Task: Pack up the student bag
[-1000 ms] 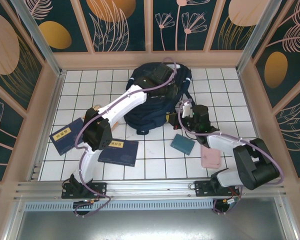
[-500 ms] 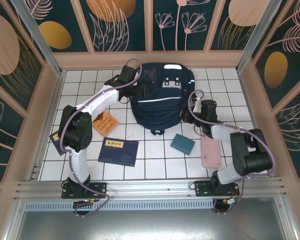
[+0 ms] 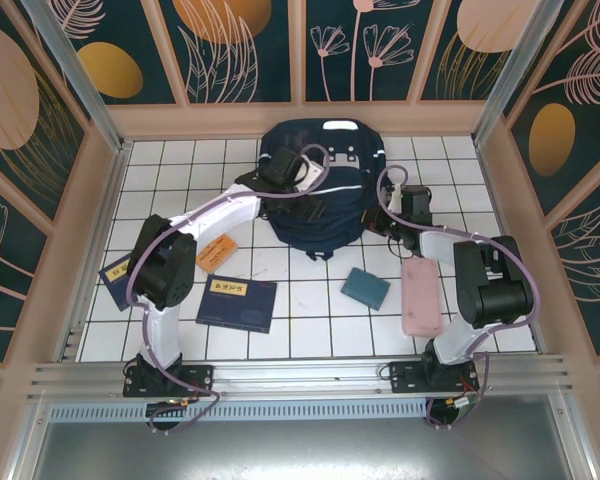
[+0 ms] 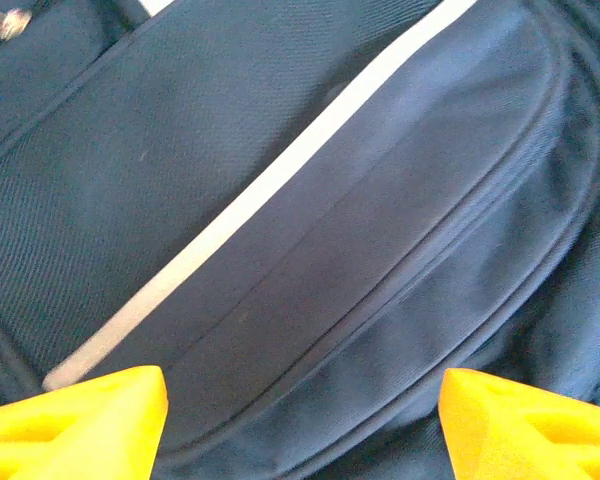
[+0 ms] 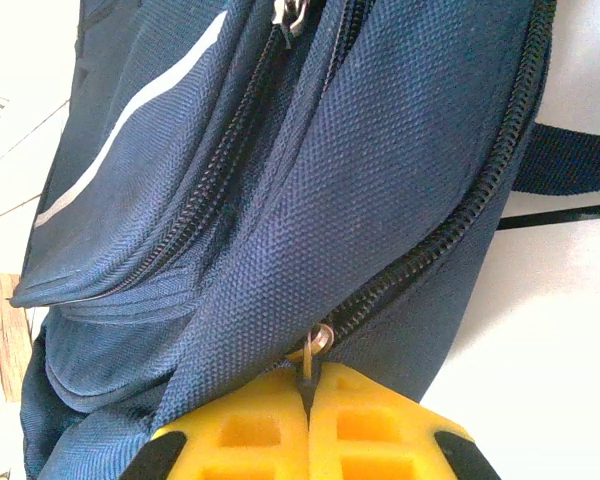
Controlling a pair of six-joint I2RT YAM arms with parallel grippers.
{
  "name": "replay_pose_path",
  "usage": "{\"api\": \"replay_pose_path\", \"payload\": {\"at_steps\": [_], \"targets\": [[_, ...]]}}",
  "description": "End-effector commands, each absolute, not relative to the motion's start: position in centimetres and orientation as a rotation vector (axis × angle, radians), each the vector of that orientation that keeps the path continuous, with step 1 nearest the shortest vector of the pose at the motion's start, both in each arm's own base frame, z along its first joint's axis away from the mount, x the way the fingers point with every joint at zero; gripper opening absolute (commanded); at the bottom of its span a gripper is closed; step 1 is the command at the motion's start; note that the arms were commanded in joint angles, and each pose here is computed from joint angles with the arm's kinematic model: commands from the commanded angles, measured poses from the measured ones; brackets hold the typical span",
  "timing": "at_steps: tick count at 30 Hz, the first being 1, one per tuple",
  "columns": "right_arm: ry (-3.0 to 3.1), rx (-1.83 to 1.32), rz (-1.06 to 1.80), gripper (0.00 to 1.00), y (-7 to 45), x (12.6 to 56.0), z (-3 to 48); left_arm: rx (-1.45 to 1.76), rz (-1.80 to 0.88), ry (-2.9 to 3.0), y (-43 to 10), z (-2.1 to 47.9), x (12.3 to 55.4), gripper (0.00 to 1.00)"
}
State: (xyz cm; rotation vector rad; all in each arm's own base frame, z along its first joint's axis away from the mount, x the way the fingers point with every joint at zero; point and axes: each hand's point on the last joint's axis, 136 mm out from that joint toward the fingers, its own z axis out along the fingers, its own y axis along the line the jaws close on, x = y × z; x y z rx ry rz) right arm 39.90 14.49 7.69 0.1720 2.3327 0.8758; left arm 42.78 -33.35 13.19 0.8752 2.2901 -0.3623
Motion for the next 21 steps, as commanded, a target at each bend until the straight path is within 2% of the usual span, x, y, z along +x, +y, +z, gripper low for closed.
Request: {"api": "replay_pose_path", "payload": {"at_steps": [1, 6, 10, 15, 21], "targets": [[2.297, 0.169, 0.888, 0.01, 14.4, 41.2, 8.9, 0.984, -0.210, 2.264, -33.3, 12.3, 44.8, 0.68], [2.302, 0.178, 0.884, 0.01, 14.2, 41.3, 9.1, 1.144, -0.325, 2.268, -35.3, 11.1, 43.8, 0.62], [2.297, 0.182, 0.890, 0.01, 14.3, 41.4, 9.5, 1.180, -0.360, 2.271, -35.8, 10.3, 43.6, 0.65], [2.299, 0.194, 0.902, 0.01, 14.4, 41.3, 9.5, 1.175, -0.309, 2.272, -35.7, 9.3, 44.6, 0.62], [2.312, 0.199, 0.912, 0.01, 14.5, 41.2, 9.1, 1.174, -0.257, 2.273, -35.5, 8.5, 45.3, 0.47]]}}
